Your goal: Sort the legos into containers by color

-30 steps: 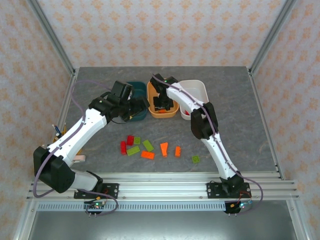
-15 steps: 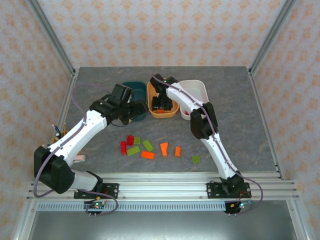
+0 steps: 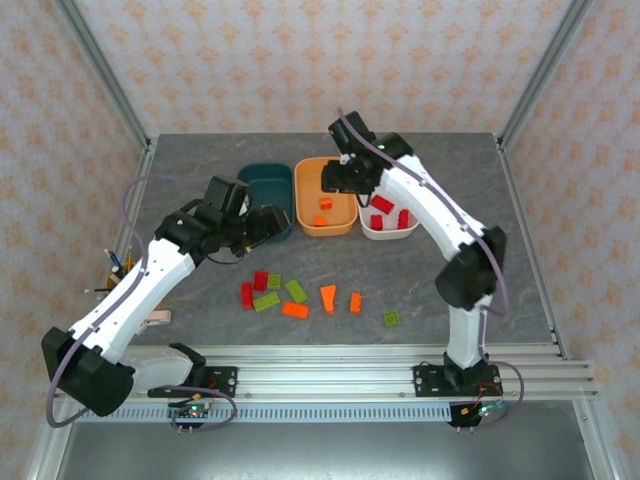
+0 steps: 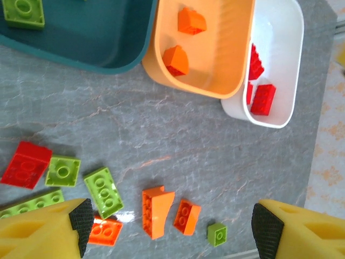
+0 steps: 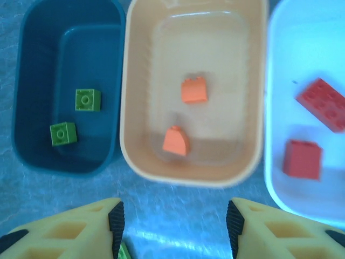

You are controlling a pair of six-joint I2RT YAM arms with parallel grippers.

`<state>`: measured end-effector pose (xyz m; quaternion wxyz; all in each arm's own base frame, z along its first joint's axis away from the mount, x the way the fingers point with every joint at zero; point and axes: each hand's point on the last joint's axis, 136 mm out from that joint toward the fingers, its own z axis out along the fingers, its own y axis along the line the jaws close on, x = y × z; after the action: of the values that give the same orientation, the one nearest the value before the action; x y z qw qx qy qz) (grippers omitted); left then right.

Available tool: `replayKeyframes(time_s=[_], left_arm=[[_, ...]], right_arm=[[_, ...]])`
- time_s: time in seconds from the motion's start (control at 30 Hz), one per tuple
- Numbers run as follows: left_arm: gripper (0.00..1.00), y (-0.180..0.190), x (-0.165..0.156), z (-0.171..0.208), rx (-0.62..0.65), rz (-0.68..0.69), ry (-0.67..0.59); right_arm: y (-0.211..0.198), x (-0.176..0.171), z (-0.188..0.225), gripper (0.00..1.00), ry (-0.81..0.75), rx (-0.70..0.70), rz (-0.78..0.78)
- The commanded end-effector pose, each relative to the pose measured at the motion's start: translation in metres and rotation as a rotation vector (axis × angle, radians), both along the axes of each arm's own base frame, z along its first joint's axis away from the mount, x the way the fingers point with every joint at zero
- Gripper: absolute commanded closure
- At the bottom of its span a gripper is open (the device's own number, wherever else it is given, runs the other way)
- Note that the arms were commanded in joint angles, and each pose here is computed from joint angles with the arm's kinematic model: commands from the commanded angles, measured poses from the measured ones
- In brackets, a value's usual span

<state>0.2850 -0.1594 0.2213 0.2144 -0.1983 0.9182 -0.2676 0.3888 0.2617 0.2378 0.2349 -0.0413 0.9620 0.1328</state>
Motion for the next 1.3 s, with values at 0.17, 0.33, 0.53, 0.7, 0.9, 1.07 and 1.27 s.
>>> replayKeyframes(time_s=[0.17,0.33,0.53,0.7,0.9,1.07,1.27], left_arm=[[0.20,-0.029,-0.044,-0.020,0.046,-0.132,0.060],[0.22,-0.083,-0.058,-0.042,0.056,-0.195,0.109],[0.25,-0.162,-0.070,-0.082,0.107,-0.304,0.229],[0.27,-0.221,-0.090,-0.106,0.174,-0.367,0.318],[0.27,-0.263,-0.107,-0.138,0.241,-0.368,0.386],[0.27,-0.274,-0.105,-0.157,0.290,-0.337,0.411],[0.31,-0.286,-0.096,-0.174,0.316,-0.319,0.415]], right_arm=[[-0.061,-0.099,-0.024,0.45,0.103,-0.061,-0.096],[-0.090,-0.177,-0.044,0.45,0.209,-0.036,-0.149],[-0.121,-0.248,-0.048,0.44,0.285,0.033,-0.210],[-0.152,-0.276,-0.025,0.42,0.243,0.080,-0.227],[-0.180,-0.285,-0.007,0.40,0.140,0.070,-0.224],[-0.201,-0.280,0.009,0.38,0.025,0.084,-0.291],[-0.210,-0.274,0.025,0.38,-0.062,0.141,-0.354]])
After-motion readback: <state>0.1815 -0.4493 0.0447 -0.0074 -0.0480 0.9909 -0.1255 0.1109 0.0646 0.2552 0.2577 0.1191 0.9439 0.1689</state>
